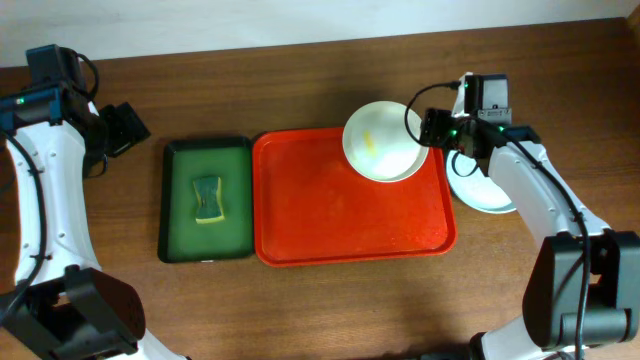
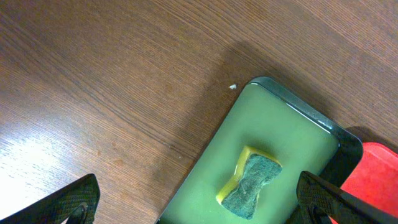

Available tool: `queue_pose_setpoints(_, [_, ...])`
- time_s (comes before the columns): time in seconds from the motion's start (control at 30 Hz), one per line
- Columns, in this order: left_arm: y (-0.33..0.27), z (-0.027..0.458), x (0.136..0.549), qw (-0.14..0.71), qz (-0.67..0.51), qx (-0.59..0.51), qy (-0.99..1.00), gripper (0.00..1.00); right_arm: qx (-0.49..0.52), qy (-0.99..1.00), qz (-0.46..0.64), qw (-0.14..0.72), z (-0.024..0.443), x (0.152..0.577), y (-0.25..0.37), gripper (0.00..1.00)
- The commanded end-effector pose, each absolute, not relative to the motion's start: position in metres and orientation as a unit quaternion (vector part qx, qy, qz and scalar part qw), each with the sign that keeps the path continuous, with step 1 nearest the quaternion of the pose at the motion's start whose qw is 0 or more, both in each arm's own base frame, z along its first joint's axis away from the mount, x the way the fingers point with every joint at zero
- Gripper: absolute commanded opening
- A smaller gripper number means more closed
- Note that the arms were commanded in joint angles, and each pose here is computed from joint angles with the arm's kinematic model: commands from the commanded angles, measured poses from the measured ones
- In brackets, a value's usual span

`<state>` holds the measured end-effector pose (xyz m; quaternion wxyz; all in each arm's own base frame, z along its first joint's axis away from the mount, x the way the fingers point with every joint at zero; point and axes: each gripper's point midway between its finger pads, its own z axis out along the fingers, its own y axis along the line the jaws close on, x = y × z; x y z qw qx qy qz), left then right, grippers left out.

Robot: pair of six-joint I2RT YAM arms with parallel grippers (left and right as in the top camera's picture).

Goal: Clean dirty plates on tray and stack at the side
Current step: 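Release the plate and move the right gripper to the cream plate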

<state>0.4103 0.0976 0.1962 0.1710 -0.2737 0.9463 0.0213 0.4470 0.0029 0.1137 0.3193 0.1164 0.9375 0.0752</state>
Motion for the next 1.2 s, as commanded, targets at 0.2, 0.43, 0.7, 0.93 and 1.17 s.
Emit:
queue_pose_setpoints(0.2, [0.1, 0.202, 0.411, 0.178, 0.02, -0.28, 0.943, 0.99, 0.096, 0.931, 0.065, 0.347, 0.084, 0.481, 0.002, 0.15])
queue_pose_setpoints(0.43, [0.1, 0.202, 0.411, 0.178, 0.02, -0.28, 0.943, 0.99, 0.095, 0.943, 0.063, 0.312, 0.043, 0.48, 0.003, 0.3])
queue_pose_setpoints(0.7, [0.1, 0.202, 0.411, 0.178, 0.02, -0.28, 0.943, 0.99, 0.085, 0.957, 0.063, 0.269, 0.019, 0.466, 0.016, 0.26])
queue_pose_setpoints(0.93, [0.1, 0.202, 0.411, 0.178, 0.02, -0.28, 0.943, 0.99, 0.089, 0.968, 0.134, 0.195, 0.025, 0.43, 0.042, 0.04])
queue_pose_setpoints(1.17, [0.1, 0.202, 0.411, 0.178, 0.02, -0.28, 0.943, 0.99, 0.115, 0.979, 0.165, 0.041, 0.033, 0.35, 0.094, 0.04])
